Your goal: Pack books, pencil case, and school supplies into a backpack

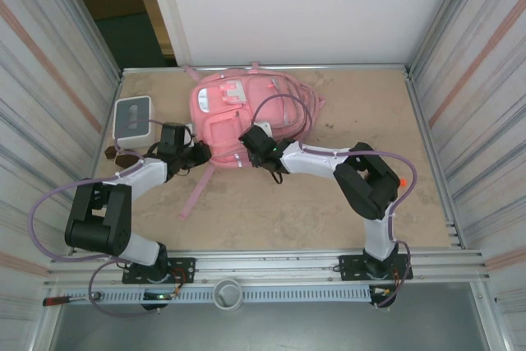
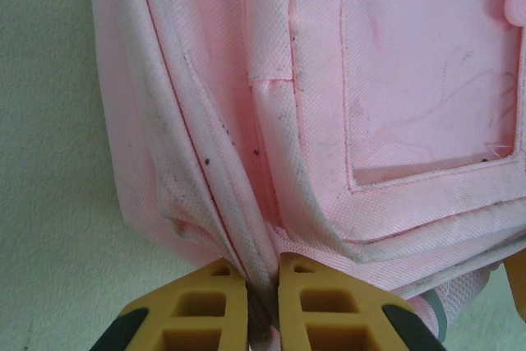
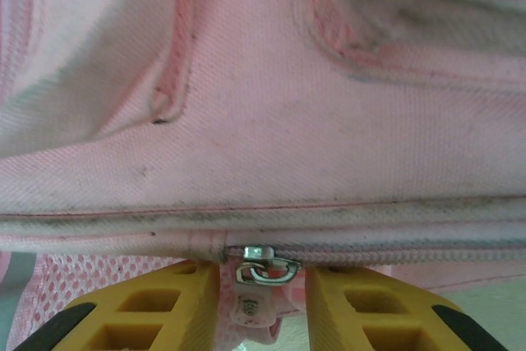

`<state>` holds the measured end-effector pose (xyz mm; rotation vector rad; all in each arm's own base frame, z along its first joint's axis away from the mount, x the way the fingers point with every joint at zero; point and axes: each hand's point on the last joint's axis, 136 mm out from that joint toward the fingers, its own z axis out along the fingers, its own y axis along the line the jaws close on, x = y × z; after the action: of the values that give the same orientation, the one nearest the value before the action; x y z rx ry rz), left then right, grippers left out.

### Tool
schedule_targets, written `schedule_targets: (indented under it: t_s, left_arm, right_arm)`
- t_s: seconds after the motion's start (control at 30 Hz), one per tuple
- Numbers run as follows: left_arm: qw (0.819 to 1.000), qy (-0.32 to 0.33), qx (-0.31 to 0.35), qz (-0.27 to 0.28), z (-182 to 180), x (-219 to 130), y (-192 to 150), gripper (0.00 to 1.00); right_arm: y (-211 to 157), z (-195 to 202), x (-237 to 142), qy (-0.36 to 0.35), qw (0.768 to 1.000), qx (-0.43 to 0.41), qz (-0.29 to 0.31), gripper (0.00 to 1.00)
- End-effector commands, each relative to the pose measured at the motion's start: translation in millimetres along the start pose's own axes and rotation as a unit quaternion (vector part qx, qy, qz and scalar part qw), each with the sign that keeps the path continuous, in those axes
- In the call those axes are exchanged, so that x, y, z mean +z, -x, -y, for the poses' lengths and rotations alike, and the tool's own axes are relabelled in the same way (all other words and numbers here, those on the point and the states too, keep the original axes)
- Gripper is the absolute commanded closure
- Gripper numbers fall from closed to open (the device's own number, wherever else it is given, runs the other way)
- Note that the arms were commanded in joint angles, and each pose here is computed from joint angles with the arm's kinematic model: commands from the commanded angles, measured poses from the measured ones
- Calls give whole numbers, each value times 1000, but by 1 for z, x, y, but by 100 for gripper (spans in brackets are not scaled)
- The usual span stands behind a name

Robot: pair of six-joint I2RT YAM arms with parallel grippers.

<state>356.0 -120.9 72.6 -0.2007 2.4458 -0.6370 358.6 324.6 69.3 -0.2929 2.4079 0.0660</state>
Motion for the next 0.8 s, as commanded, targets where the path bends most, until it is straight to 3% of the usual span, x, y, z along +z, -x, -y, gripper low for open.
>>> schedule_targets:
  t_s: [0.0,0.57,0.77]
  left_arm:
    - [999,-35,25,-14,12,4,-8,90]
    - [999,-43,23,-17,14,6,-9,90]
    - [999,-42,22,-19,13,6,-10,90]
  right_arm:
    - [2,14,-2,-76,996,-45,6,69]
    - [-12,19,11,-129,990,-59,-9,65]
    - [-3,19,6,-132,989,-62,7,70]
